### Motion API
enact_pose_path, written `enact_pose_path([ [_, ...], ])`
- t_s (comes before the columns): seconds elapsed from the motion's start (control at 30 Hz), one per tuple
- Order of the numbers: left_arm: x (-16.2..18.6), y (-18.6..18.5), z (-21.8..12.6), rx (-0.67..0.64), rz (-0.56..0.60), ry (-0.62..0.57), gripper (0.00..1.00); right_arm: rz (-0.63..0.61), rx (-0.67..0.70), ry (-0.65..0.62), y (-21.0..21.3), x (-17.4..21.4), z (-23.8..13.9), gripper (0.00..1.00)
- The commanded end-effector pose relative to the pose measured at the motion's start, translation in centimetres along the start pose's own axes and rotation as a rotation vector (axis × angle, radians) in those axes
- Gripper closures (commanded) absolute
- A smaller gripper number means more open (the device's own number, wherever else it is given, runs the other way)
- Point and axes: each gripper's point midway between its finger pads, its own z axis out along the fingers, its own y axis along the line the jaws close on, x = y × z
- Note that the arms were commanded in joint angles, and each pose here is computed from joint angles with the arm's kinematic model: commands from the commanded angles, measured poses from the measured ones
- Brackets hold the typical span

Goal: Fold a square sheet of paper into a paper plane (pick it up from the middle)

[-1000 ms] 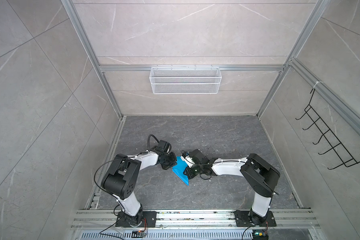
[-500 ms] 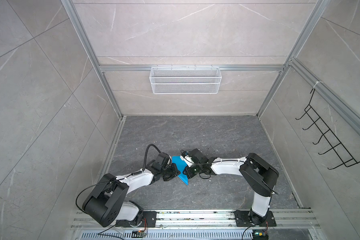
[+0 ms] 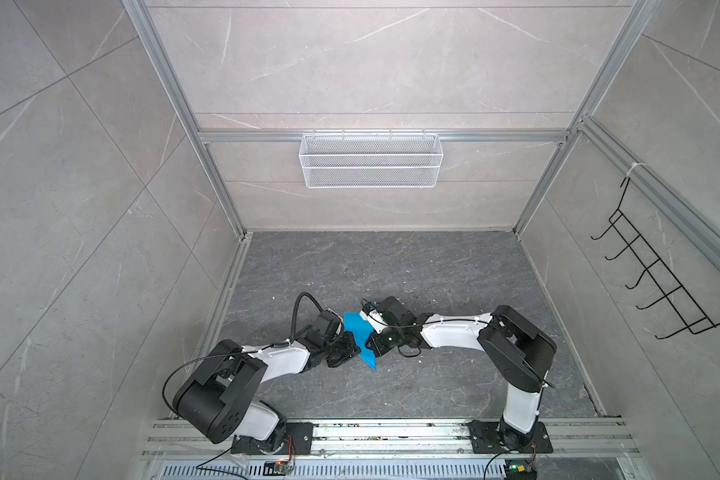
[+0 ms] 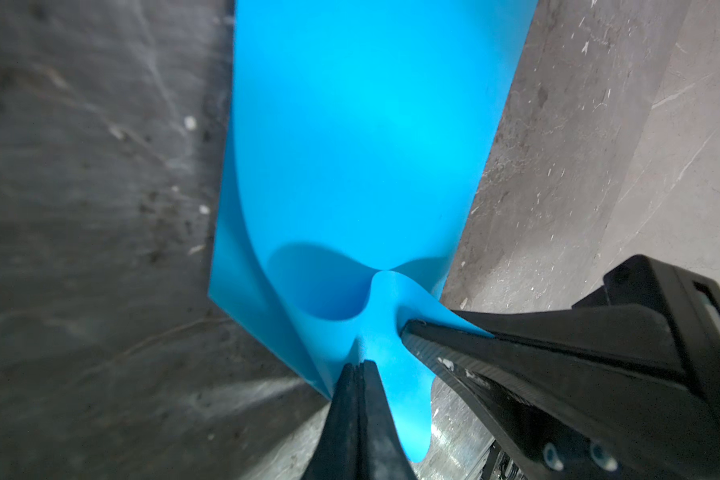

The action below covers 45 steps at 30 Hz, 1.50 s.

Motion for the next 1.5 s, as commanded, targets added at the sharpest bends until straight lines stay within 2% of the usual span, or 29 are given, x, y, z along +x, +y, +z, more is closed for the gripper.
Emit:
enact_pose_path([
  [0.0, -0.2, 1.4, 0.0, -0.067, -0.022, -0.025, 0.98, 0.026, 0.049, 0.092, -1.6, 2.4, 1.2, 0.97],
  [0.23, 0.3, 2.8, 0.2, -0.142, -0.053, 0.005, 1.00, 0.026, 0.041, 0.080, -1.2, 2.1, 0.9, 0.95],
  [0.4, 0.9, 4.0, -0.1, -0.205, -0.081, 0.024, 1.00, 0.049, 0.019, 0.026, 0.1, -0.1, -0.8, 0.79],
  [0.5, 1.1, 4.5, -0.2, -0.227, -0.094, 0.033, 1.00, 0.084, 0.051, -0.021, 0.1, -1.9, -2.7, 0.70],
  [0.67, 1.2, 4.6, -0.1, -0.235, -0.096, 0.044, 1.00, 0.137, 0.112, -0.055, -0.4, -2.7, -5.4, 0.67],
  [0.77, 1.3, 4.7, 0.0, -0.240, -0.101, 0.050, 1.00, 0.178, 0.101, -0.028, 0.1, -1.9, -6.4, 0.71],
  [0.93, 1.2, 4.9, 0.2, -0.255, -0.117, 0.050, 1.00, 0.281, -0.079, 0.024, 3.6, -0.5, -6.6, 0.88],
  [1.03, 1.3, 5.1, 0.3, -0.264, -0.129, 0.053, 1.00, 0.316, -0.114, 0.055, 4.9, 0.2, -6.1, 0.94],
  [1.23, 1.4, 5.2, 0.4, -0.269, -0.133, 0.059, 1.00, 0.401, -0.097, 0.086, 4.6, 0.8, -4.2, 1.00],
  [1.47, 1.4, 5.1, 0.4, -0.266, -0.131, 0.066, 1.00, 0.458, -0.084, 0.122, 4.2, 1.1, -2.1, 1.00],
])
